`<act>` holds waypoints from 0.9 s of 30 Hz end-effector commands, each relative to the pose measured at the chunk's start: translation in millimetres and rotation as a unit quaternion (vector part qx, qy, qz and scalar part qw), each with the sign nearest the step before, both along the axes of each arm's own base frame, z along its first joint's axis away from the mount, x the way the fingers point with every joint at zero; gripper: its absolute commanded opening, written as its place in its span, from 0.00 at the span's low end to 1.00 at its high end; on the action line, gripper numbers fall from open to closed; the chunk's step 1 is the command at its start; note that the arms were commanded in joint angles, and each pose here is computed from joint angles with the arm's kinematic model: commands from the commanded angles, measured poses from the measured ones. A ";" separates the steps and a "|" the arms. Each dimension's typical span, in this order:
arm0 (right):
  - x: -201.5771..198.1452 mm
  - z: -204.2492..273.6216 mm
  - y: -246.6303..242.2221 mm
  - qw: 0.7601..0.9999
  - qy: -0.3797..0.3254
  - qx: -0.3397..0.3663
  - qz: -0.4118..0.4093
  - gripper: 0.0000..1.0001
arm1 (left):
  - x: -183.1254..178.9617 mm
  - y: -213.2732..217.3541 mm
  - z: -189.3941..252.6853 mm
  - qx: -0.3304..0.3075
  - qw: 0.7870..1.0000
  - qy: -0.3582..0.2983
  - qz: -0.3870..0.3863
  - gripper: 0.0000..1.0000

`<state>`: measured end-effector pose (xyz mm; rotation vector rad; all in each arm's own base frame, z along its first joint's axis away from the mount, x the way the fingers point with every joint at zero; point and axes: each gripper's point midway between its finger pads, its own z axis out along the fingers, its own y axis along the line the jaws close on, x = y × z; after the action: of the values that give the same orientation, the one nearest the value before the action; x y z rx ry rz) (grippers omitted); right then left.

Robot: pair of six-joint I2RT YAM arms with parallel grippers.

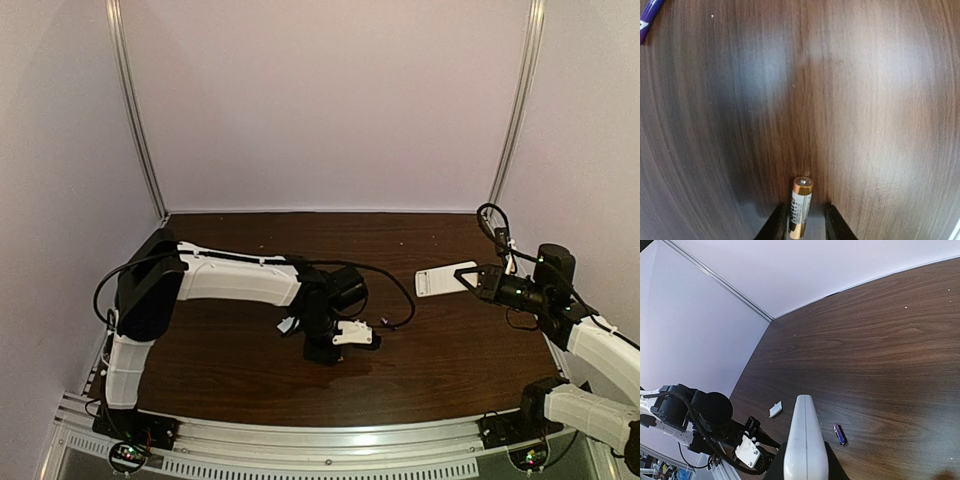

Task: Load the batteries into the remote control
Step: Pick up the battery from the center of the board.

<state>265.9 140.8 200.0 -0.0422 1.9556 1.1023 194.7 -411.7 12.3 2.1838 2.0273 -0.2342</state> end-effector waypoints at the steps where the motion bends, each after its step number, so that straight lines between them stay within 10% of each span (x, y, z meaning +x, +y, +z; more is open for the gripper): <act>1: 1.8 3.2 -1.1 1.000 -0.009 0.002 -0.001 0.00 | -11.0 36.9 -41.0 0.117 0.993 0.011 0.026 0.28; 13: -1.1 6.2 0.0 1.000 -0.024 -0.009 0.008 0.00 | 2.1 11.9 -28.7 0.073 0.997 -0.027 0.021 0.10; 21: -14.3 18.1 13.1 0.996 -0.057 0.013 0.063 0.00 | 6.2 -25.6 59.0 -0.142 0.988 -0.022 0.053 0.00; 27: -15.5 44.1 11.0 0.990 -0.120 0.051 0.048 0.00 | 26.6 -42.7 176.3 -0.342 0.930 -0.051 0.126 0.00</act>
<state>252.2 152.1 214.1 -0.1689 1.8456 1.1824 200.4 -420.1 84.1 1.8271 1.9757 -0.4222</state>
